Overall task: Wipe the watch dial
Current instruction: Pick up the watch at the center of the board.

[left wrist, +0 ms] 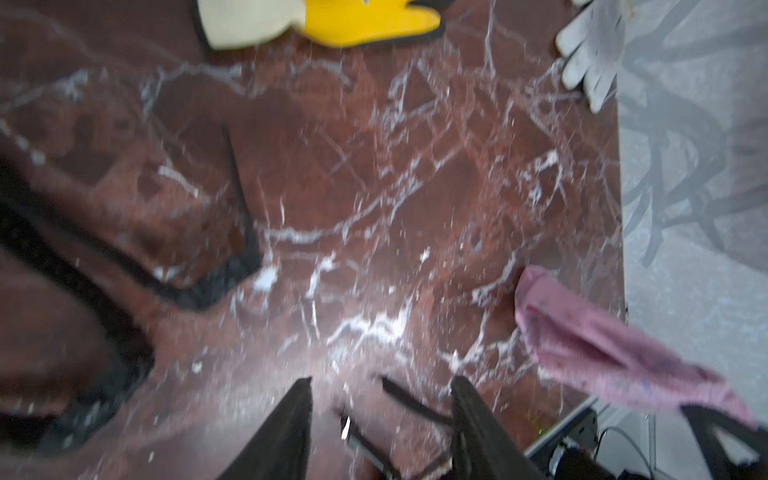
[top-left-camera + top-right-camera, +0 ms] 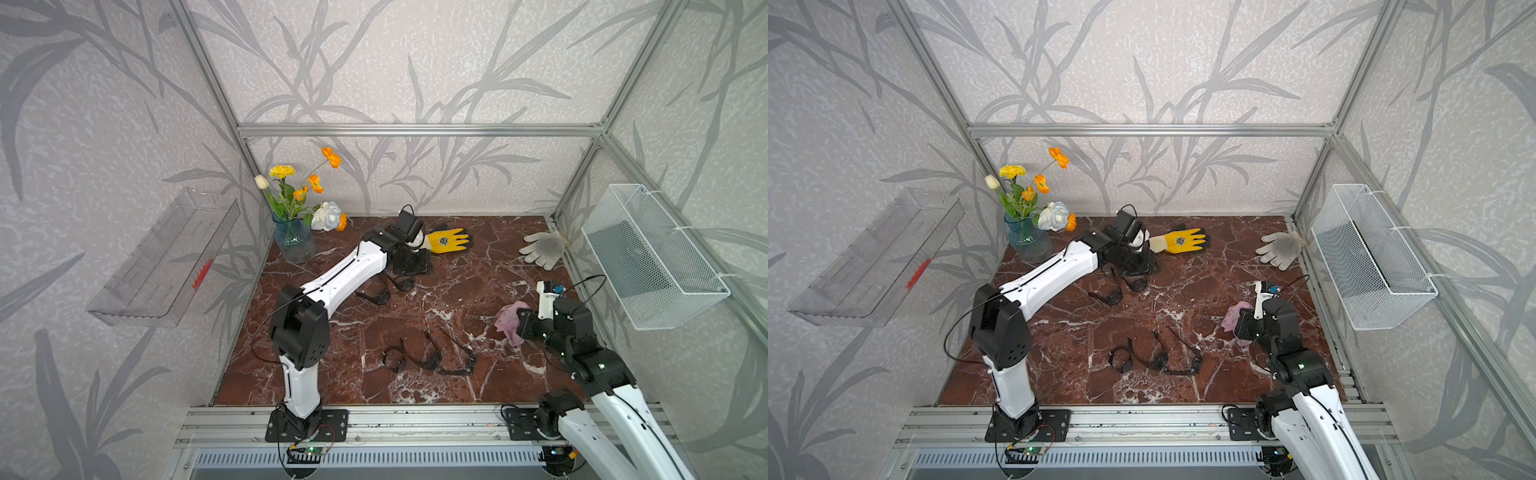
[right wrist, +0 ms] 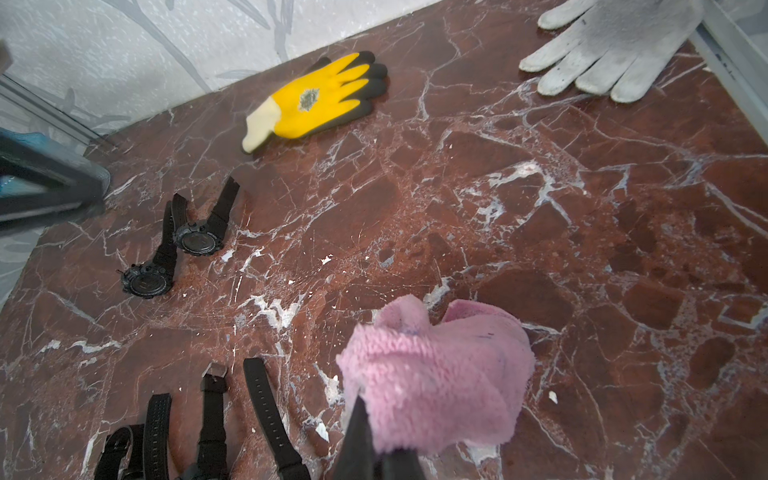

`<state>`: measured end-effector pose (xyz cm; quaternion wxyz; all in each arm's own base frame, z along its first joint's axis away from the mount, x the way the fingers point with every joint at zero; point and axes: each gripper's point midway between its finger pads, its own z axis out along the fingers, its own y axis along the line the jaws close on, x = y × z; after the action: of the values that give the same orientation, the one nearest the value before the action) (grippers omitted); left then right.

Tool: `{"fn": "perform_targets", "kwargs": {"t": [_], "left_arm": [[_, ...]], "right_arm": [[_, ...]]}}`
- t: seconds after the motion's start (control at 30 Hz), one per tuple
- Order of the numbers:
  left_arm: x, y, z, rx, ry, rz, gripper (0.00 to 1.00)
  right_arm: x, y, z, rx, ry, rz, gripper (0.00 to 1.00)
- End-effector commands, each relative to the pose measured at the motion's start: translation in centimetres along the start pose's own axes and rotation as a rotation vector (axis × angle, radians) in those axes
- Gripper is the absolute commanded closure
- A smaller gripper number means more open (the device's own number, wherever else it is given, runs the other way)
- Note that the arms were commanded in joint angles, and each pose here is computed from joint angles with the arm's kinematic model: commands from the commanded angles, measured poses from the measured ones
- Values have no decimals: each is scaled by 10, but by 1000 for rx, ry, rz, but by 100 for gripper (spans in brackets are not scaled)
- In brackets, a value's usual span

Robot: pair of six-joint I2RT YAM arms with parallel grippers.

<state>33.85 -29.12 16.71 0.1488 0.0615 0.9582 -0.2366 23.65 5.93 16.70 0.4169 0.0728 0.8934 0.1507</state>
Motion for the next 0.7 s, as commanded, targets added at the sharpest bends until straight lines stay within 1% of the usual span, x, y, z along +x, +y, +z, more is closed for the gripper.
{"fn": "perform_targets", "kwargs": {"t": [0.0,0.17,0.27,0.4,0.53,0.67], "left_arm": [[57,31,8,-104,81,-61,46],[127,50,4,-177,150,-133,45],[150,48,6,-158,148,-164,45],[163,37,12,-131,156,-178,44],[161,18,19,-120,152,-111,44],[160,7,37,-122,180,-90,44]], "right_arm": [[-5,7,10,-41,-17,6,100],[0,9,20,-59,13,-5,100],[3,9,23,-61,14,-5,100],[5,8,26,-61,17,-5,100],[6,8,28,-63,20,-5,100],[6,8,27,-65,19,-5,100]]}}
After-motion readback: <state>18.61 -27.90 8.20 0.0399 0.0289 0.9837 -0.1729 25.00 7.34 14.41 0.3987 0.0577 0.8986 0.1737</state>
